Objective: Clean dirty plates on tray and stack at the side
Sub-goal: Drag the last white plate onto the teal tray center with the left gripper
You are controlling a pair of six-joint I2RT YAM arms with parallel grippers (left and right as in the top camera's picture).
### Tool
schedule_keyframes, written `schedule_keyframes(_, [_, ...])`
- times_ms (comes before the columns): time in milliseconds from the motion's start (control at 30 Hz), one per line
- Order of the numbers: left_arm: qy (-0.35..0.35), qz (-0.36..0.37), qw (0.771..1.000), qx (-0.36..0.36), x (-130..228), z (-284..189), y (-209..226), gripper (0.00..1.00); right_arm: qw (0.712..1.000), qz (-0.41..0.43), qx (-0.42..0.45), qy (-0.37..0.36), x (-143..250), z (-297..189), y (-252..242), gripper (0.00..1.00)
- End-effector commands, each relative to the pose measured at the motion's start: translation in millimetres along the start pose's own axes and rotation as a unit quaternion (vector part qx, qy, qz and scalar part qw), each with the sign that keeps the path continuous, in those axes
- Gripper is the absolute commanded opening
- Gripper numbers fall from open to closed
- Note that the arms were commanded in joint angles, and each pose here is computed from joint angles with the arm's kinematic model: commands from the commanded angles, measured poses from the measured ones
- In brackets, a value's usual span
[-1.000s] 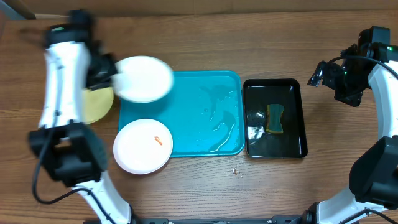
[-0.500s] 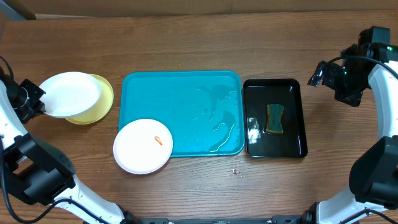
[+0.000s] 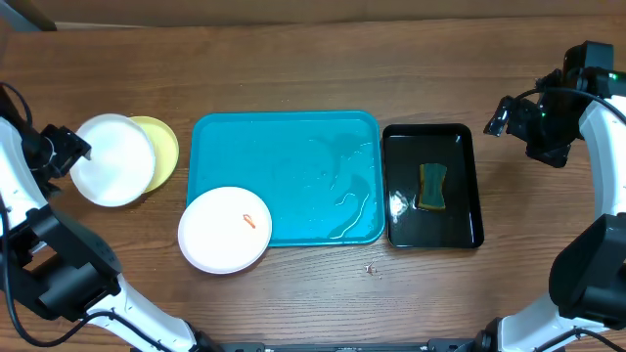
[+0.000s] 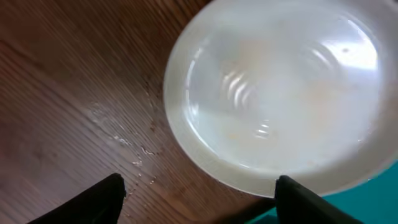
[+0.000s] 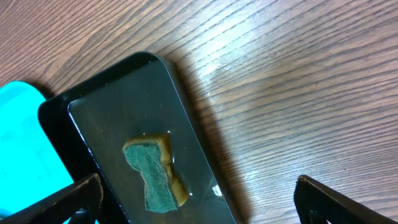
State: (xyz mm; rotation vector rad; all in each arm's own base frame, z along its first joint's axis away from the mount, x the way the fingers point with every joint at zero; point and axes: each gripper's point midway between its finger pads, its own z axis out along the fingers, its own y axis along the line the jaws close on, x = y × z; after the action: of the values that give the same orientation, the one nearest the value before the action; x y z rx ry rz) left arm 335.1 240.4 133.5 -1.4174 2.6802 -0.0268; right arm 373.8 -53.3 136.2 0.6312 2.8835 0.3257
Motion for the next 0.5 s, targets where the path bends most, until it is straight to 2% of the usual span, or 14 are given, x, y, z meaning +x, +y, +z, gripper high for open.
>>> schedule_keyframes(0, [0.036, 0.032, 0.996, 0.081, 22.7, -10.3, -27.5, 0.79, 1.0, 0.003, -0.001, -0.008, -3.6, -3.6, -0.4, 1.0])
schedule_keyframes(200, [0.102, 0.095, 0.987, 0.086, 73.2, -26.3, -46.2, 0.76, 1.0, 0.003, -0.001, -0.008, -3.6, -3.6, -0.4, 1.0])
schedule_keyframes(267, [0.108, 0.114, 0.984, 0.08, 86.9, -35.1, -51.2, 0.72, 1.0, 0.003, -0.001, -0.008, -3.6, -3.6, -0.4, 1.0])
schedule_keyframes(467, [0.103, 0.186, 0.977, 0.002, 135.9, -71.6, -44.9, 0.68, 1.0, 0.003, -0.001, -0.008, -3.6, -3.6, -0.4, 1.0])
